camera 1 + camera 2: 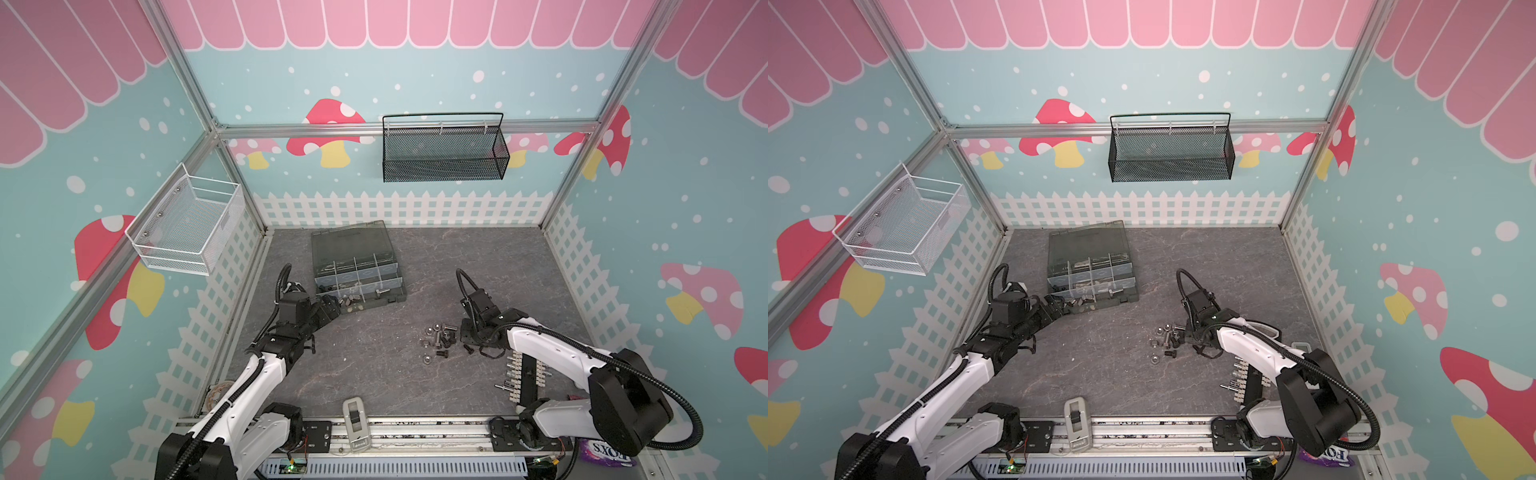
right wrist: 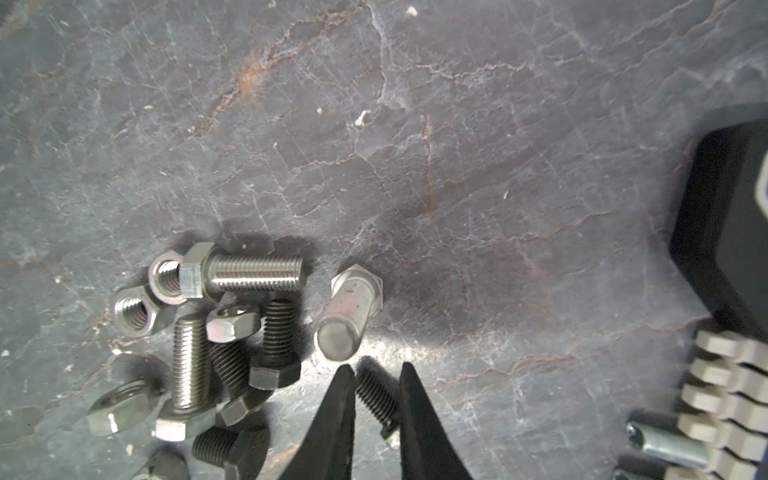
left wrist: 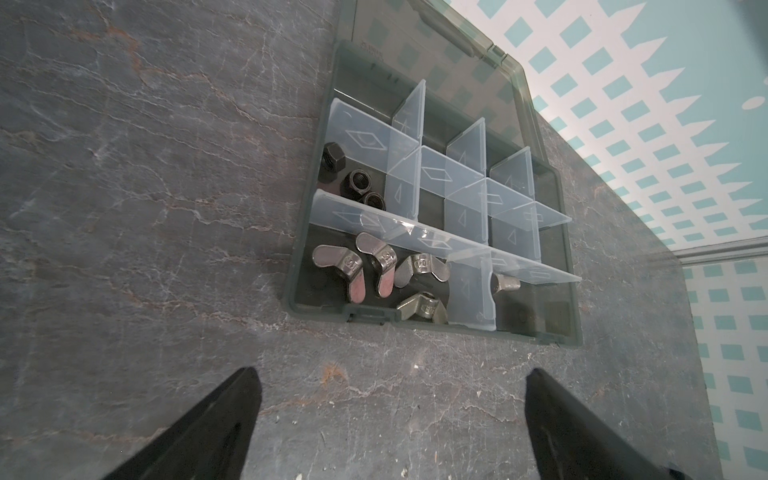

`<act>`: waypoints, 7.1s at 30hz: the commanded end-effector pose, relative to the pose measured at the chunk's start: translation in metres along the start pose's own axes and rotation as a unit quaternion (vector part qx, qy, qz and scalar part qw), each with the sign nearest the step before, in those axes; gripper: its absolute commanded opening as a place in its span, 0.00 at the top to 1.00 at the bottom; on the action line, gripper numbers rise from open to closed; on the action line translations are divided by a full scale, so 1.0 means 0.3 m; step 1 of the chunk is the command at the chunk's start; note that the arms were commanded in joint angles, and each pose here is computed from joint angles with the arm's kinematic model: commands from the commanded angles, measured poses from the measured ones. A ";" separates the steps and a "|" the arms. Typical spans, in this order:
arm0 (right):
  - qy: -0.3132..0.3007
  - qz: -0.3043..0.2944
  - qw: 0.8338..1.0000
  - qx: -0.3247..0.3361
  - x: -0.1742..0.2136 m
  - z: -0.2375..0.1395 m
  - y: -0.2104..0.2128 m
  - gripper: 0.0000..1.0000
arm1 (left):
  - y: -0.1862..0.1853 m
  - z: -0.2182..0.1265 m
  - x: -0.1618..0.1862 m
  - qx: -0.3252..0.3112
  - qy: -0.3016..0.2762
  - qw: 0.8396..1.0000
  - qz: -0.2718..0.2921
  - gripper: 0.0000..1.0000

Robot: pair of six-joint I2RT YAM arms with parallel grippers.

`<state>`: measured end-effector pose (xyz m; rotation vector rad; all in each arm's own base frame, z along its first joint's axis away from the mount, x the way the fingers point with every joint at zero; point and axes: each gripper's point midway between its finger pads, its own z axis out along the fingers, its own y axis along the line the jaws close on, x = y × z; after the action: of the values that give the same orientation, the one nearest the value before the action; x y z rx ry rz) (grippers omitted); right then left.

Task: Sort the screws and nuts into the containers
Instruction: 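Move the right gripper back to the pile over another silver bolt, then lower the right gripper and close it on the silver bolt, then carry the silver bolt with the right gripper over the organizer, then lower the silver bolt into the same compartment and open the right gripper, then move the right gripper back to the pile of bolts, then lower the right gripper onto a silver bolt in the pile and close it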

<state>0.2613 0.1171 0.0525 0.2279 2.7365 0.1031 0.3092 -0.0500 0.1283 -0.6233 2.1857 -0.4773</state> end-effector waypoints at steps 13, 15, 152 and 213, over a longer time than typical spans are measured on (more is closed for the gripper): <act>-0.017 -0.013 1.000 -0.008 -0.100 0.036 0.045 0.89 | -0.011 -0.011 -0.030 0.004 -0.011 1.000 -0.010 0.00; -0.017 -0.018 1.000 -0.009 -0.110 0.042 0.053 0.89 | -0.010 -0.011 -0.030 0.003 -0.011 1.000 -0.010 0.00; -0.041 -0.145 0.972 -0.182 -0.384 0.205 0.903 0.67 | -0.007 -0.017 -0.035 0.001 -0.007 1.000 -0.004 0.00; 0.057 -0.164 0.984 0.037 -0.013 0.031 0.162 0.47 | -0.032 -0.028 -0.049 0.013 -0.004 1.000 -0.012 0.00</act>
<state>0.2819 0.1741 0.0623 -0.2164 2.8121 -0.0240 0.3062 -0.0478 0.1337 -0.6276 2.1959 -0.4884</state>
